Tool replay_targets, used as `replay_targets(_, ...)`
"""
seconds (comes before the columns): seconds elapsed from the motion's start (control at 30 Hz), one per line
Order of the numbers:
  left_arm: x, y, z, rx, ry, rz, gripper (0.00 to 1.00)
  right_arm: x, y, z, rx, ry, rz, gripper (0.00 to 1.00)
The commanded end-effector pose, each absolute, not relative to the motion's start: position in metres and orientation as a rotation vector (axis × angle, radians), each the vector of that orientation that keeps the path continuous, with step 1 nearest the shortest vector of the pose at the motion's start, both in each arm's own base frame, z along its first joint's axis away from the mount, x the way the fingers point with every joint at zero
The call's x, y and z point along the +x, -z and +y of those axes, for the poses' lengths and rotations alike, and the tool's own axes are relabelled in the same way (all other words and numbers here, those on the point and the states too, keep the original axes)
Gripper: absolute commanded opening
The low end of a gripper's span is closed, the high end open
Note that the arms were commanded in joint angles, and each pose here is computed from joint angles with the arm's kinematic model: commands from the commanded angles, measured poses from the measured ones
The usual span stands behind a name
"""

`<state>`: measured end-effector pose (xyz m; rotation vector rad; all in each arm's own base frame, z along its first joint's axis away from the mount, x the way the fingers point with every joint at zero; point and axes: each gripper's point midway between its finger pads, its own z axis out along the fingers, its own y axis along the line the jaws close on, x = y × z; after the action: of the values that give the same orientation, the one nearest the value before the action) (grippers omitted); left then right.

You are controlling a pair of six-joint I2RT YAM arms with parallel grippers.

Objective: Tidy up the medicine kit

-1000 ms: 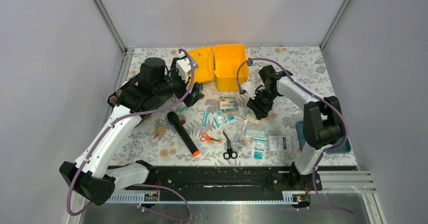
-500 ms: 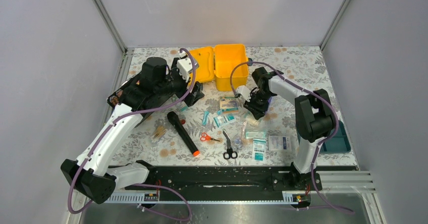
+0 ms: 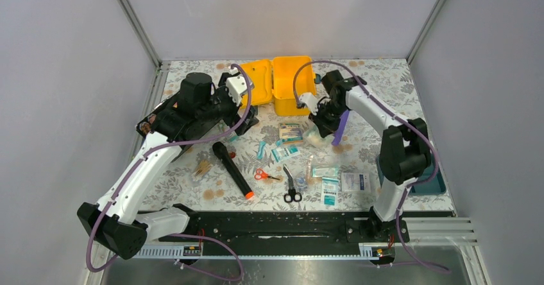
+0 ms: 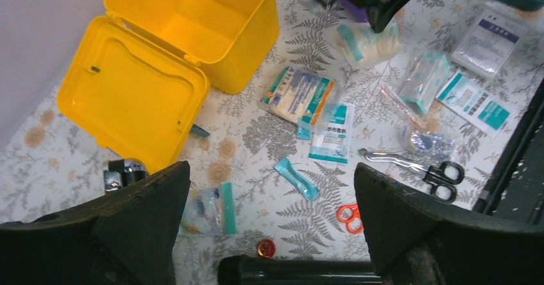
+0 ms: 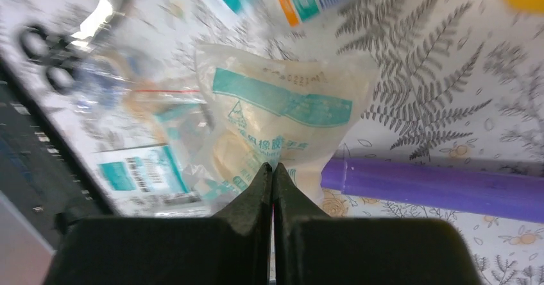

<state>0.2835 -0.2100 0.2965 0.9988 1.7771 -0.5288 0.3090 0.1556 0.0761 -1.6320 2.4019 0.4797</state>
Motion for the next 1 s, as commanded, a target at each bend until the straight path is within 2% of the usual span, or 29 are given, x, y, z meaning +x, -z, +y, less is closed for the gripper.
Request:
replay_targets(0.0,0.286,-0.344,-0.213,1.092,0.439,1.515,0.99,0.286,-0.169,0.188,-1.569,-0.729,2.23,0.0)
replay_targets(0.17,0.267,-0.365,-0.222,1.282,0.387,1.226,0.99,0.253,-0.238,0.214,-1.584,-1.038,2.061,0.0)
replay_targets(0.4,0.248,-0.365,-0.242,1.585,0.255,0.861,0.94,0.235,-0.293,0.238,-1.502,-1.388,1.998,0.0)
replay_targets(0.67,0.238,-0.369,-0.265,1.695,0.208,0.572,0.81,0.229,-0.311,0.248,-1.533,-1.379,1.915,0.0)
replay_targets(0.97,0.232,-0.369,-0.288,1.742,0.245,0.353,0.76,0.227,-0.309,0.265,-1.618,-1.341,1.899,0.0)
